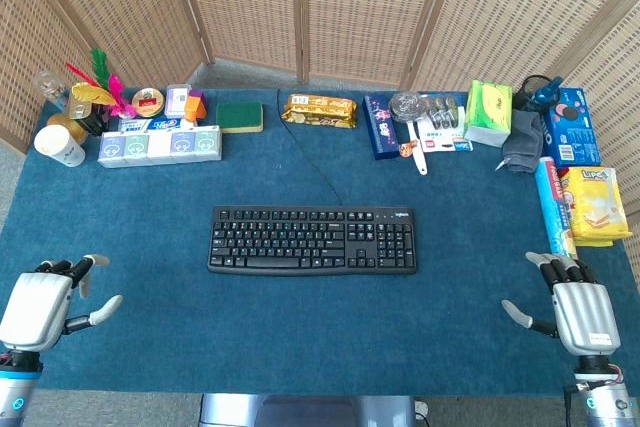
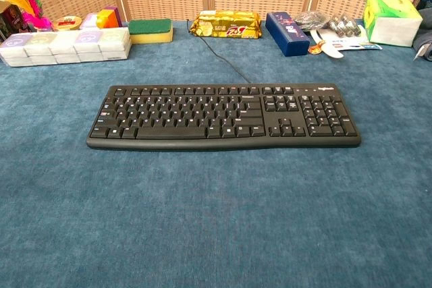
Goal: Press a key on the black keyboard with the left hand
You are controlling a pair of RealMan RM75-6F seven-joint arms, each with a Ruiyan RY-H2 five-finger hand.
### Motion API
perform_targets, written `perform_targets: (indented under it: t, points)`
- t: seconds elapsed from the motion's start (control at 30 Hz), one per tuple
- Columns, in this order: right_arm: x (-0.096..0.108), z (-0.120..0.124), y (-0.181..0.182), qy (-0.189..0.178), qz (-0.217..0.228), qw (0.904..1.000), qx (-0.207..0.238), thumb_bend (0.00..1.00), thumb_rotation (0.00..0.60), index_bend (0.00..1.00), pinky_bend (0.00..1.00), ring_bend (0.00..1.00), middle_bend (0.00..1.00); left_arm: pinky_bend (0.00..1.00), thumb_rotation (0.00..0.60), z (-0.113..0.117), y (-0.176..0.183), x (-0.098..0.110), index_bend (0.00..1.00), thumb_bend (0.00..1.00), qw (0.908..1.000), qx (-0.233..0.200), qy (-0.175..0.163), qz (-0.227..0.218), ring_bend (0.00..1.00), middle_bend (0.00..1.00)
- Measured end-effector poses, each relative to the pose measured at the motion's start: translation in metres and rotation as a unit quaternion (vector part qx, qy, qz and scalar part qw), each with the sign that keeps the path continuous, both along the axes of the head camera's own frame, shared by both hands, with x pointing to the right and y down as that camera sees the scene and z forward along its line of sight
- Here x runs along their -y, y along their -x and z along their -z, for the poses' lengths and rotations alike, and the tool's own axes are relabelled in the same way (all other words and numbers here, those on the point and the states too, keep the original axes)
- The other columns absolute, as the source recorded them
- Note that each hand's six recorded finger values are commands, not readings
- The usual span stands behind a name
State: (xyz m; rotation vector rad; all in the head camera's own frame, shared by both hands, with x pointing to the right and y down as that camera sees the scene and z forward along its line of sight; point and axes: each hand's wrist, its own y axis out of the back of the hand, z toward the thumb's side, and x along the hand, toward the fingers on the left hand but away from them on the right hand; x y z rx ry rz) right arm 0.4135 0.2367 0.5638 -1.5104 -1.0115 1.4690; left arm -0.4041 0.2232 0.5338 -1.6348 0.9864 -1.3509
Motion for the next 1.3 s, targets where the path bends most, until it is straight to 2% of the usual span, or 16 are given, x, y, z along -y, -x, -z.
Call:
perform_targets:
  t: [0.27,0.5,0.7,0.83,0.9,1.03,1.17,1.3]
  points:
    - [-0.001,-0.001,-0.001,0.004,0.001,1.0000,0.000,0.19,0.000,0.22,0.22,0.23,0.28,0.50,0.000,-0.001,0.000,0.000,0.35,0.12,1.0000,0.002,0.004,-0.001,0.55,0.67]
    - [-0.004,0.000,-0.005,0.002,-0.005,1.0000,-0.001,0.19,0.000,0.22,0.22,0.23,0.28,0.50,0.000,-0.001,-0.009,0.010,0.35,0.13,0.9998,0.000,0.005,-0.020,0.55,0.67]
    - [-0.004,0.002,-0.006,0.002,-0.007,1.0000,-0.003,0.19,0.000,0.22,0.22,0.23,0.28,0.50,0.000,-0.015,-0.027,0.031,0.35,0.13,0.9980,-0.004,0.029,-0.056,0.59,0.69]
    - [-0.005,0.003,-0.008,0.000,-0.010,0.9999,-0.005,0.19,0.000,0.22,0.22,0.23,0.28,0.50,0.000,-0.031,-0.045,0.056,0.35,0.12,0.9951,0.000,0.046,-0.087,0.68,0.81]
    - [-0.006,0.003,-0.008,0.000,-0.011,0.9999,-0.005,0.19,0.000,0.22,0.22,0.23,0.28,0.53,0.000,-0.039,-0.053,0.067,0.35,0.12,0.9937,0.001,0.055,-0.097,0.72,0.87]
    - [-0.007,0.003,-0.010,0.001,-0.014,0.9999,-0.007,0.19,0.000,0.22,0.22,0.23,0.28,0.65,0.000,-0.061,-0.074,0.090,0.35,0.12,0.9903,0.001,0.078,-0.114,0.80,0.97]
    - [-0.008,0.004,-0.013,0.001,-0.019,0.9998,-0.011,0.19,0.000,0.22,0.22,0.23,0.28,0.75,0.000,-0.082,-0.097,0.108,0.36,0.12,0.9871,-0.003,0.100,-0.125,0.84,1.00]
    - [-0.008,0.003,-0.017,0.004,-0.023,0.9996,-0.014,0.19,0.000,0.22,0.22,0.23,0.28,0.79,0.000,-0.103,-0.125,0.122,0.37,0.12,0.9837,-0.004,0.114,-0.140,0.85,1.00]
